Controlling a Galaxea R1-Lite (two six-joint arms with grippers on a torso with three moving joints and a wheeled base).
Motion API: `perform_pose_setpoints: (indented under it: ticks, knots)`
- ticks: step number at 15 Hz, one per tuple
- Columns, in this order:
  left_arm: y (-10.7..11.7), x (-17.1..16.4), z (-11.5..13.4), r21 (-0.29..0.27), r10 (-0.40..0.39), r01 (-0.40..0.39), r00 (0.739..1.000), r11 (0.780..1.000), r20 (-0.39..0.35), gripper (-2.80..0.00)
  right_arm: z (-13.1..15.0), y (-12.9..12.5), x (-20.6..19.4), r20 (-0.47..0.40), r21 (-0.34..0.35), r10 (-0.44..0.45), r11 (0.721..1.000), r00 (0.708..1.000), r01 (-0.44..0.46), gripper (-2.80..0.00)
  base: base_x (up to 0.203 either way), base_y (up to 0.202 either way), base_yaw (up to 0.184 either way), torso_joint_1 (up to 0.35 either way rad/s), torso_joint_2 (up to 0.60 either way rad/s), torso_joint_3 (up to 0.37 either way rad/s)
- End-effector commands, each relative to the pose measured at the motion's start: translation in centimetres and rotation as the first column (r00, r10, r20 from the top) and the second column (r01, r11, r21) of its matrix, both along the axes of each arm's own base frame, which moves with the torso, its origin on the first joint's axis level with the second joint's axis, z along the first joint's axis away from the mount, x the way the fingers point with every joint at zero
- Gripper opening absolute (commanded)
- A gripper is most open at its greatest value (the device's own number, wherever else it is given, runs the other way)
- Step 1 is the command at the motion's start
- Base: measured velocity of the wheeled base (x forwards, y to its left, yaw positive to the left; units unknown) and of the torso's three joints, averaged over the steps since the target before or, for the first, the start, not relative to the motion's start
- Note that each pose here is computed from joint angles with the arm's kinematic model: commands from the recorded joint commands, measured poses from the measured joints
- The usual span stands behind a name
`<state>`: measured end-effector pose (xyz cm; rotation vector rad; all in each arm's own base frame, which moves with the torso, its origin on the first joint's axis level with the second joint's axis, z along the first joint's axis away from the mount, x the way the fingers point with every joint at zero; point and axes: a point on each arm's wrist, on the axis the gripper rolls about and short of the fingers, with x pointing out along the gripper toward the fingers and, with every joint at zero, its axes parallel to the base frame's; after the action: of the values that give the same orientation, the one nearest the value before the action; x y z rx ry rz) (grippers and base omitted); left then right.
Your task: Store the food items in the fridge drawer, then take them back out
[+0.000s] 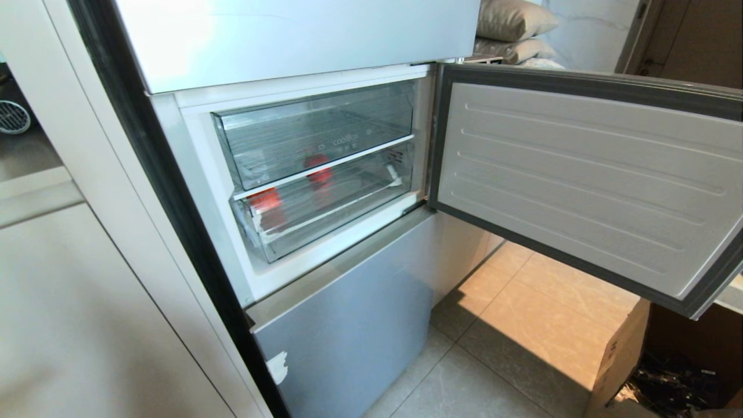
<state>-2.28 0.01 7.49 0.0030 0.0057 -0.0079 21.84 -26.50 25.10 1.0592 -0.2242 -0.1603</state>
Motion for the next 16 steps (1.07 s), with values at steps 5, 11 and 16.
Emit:
perform_pose_setpoints:
  ticks: [5, 11, 16]
  knots:
    - [0.0, 0.0, 0.0, 0.0, 0.0, 0.0, 1.0, 1.0, 0.0, -2.8, -0.9, -0.8, 1.7, -0.029, 0.166, 0.253, 0.955, 0.967, -0.245, -2.8, 0.0, 0.0, 0.0, 0.0, 0.0, 0.0]
    - [0.0, 0.0, 0.0, 0.0, 0.0, 0.0, 1.0, 1.0, 0.0, -2.8, -0.6, 1.4, 0.2, -0.021, 0.258, 0.405, 0.886, 0.914, -0.386, -2.8, 0.0, 0.0, 0.0, 0.0, 0.0, 0.0]
    - [0.0, 0.0, 0.0, 0.0, 0.0, 0.0, 1.0, 1.0, 0.0, -2.8, 3.7, 10.4, -6.9, 0.008, 0.108, 0.442, 0.892, 0.897, -0.44, -2.8, 0.0, 0.0, 0.0, 0.0, 0.0, 0.0]
